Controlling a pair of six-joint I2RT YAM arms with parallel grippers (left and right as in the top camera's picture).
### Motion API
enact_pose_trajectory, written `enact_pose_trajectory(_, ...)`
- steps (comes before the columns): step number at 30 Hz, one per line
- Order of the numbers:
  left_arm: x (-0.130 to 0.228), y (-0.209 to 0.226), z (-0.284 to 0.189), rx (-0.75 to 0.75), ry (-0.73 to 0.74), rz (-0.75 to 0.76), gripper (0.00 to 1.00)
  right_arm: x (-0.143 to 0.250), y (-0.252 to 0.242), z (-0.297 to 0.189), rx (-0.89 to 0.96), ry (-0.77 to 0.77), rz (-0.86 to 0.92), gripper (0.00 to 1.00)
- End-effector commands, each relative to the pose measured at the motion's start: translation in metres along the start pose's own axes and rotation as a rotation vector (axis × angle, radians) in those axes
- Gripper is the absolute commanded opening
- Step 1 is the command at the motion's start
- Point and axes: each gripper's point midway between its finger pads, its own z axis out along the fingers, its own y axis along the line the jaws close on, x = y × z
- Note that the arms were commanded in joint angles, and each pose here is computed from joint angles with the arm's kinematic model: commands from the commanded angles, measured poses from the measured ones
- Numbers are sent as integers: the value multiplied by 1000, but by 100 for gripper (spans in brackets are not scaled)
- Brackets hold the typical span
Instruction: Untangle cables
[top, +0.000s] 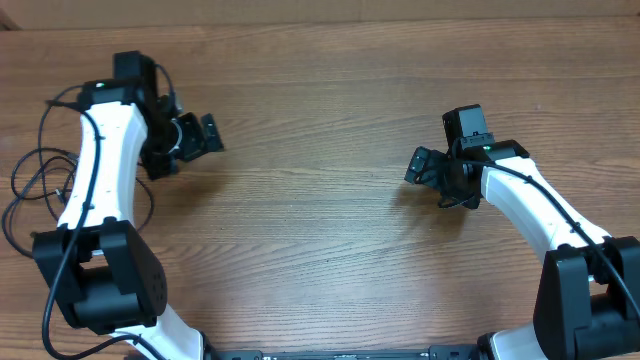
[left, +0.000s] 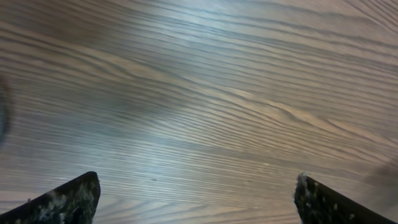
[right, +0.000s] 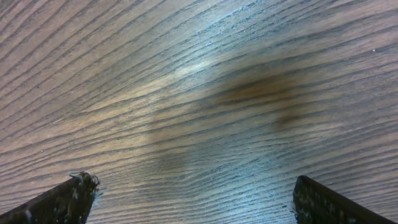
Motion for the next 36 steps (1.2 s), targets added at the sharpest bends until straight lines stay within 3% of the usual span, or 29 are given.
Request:
enact_pose_trajectory(1, 8, -17, 5, 25, 20, 3, 100, 1, -3, 2, 12, 1, 7, 100)
enact_pose_trajectory(36, 11, -25, 7, 26, 27, 25, 100, 1, -3, 2, 12, 1, 7, 100)
